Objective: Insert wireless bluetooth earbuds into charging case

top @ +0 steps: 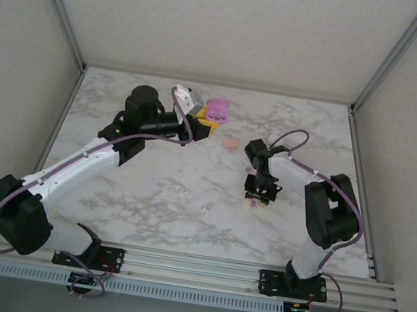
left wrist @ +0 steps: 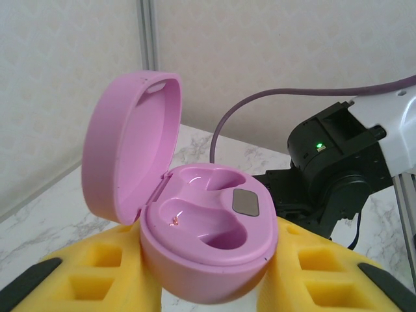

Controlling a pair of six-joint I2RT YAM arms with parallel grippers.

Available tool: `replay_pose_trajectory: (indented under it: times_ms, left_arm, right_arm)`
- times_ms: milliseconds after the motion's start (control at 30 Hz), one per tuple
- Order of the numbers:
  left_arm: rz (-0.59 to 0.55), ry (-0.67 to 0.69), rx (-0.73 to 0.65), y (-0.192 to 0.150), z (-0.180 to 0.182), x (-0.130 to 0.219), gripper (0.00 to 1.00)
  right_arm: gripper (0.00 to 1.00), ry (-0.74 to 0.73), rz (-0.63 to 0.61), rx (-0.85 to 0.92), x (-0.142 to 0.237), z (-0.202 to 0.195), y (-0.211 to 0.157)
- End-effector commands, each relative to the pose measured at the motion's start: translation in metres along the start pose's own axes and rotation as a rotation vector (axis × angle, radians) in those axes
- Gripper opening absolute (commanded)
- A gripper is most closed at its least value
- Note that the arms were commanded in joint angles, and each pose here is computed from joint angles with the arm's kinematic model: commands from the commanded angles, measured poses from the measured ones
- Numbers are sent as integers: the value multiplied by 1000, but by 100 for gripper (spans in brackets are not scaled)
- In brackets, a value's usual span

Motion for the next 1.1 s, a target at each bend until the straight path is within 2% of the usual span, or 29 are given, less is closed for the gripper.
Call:
replay_pose_trajectory:
  times_ms: [0,600,800,900,1067]
  left_arm:
    - [-24,-3,-24,14,-1,3,23]
    - [-20,-1,-24,13,1,2,23]
    - [-18,0,-22,11,1,2,23]
    - [-17,5,-18,11,2,2,23]
    - [-12,10,-9,6,5,-1,23]
  right_arm:
    - [29,8,10,29,-3,4,6]
    - [22,6,48,48,-10,3,-1]
    - [20,53,2,47,4,6,0]
    - [19,127,-43,57,23,15,3]
    - [19,392,-175,87,82,44,14]
Point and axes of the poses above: each hand's point on the last joint's axis, 136 mm out from that joint toward the fingers, its own x axis back along the fingers, its own z axis along the line the jaws close on, y = z × x, the point moved 2 cm from there along x, back along the fingers, and after that the axes turned 5 degrees about x, right-handed, at the moved point
